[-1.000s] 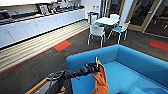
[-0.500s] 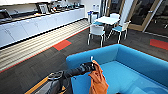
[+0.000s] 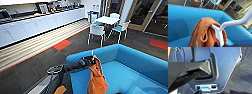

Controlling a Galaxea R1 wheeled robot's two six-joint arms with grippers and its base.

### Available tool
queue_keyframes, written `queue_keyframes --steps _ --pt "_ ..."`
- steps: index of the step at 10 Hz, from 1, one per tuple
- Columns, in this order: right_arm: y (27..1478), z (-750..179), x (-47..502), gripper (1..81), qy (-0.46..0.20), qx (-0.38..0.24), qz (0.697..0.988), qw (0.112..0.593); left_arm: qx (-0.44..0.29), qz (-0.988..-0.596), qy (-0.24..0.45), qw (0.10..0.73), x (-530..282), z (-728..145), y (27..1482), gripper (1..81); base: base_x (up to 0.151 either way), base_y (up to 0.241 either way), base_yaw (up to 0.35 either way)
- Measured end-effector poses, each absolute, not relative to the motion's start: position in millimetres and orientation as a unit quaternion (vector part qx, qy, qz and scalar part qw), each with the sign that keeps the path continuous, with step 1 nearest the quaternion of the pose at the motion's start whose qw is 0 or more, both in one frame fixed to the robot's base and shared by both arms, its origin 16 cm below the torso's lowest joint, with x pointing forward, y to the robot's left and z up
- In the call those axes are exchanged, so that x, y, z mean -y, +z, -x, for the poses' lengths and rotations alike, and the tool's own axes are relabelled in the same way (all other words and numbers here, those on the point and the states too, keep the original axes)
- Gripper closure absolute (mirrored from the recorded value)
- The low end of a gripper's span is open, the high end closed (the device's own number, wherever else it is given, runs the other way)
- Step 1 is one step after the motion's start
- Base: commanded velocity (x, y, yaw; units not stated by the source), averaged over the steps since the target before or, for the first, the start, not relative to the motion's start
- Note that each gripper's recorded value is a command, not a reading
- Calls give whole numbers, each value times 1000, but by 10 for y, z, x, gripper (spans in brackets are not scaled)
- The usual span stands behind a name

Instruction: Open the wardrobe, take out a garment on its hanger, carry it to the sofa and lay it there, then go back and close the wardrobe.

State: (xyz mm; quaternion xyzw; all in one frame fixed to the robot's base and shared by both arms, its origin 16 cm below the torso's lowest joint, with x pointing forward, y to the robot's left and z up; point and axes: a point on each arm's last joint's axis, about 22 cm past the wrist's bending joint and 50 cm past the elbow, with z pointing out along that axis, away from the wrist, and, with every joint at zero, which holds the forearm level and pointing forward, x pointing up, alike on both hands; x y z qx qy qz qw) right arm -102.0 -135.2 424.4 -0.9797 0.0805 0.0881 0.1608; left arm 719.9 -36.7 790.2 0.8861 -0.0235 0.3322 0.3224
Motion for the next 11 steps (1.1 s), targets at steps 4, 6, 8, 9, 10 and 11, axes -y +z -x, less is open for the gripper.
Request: queue_keyframes --steps 4,6,8,9,10,11 --pt "4246 1020 1335 10 89 -81 979 162 36 -870 345 350 657 -7460 8674 811 0 0 0" --pt "4247 1018 1331 10 88 -82 979 162 44 -860 358 361 782 -7606 9136 811 0 0 0" --pt "4247 1018 1328 10 88 -82 979 162 42 -855 369 361 777 -7770 9506 811 0 0 0" --pt "4248 1018 1325 10 88 -82 979 162 43 -851 378 363 789 -7864 9779 811 0 0 0" --pt "4249 1017 1314 10 89 -83 979 163 46 -843 389 369 821 -7951 10096 811 0 0 0" --pt "4250 1019 1314 10 89 -84 979 162 52 -835 400 374 862 -8007 10397 811 0 0 0"
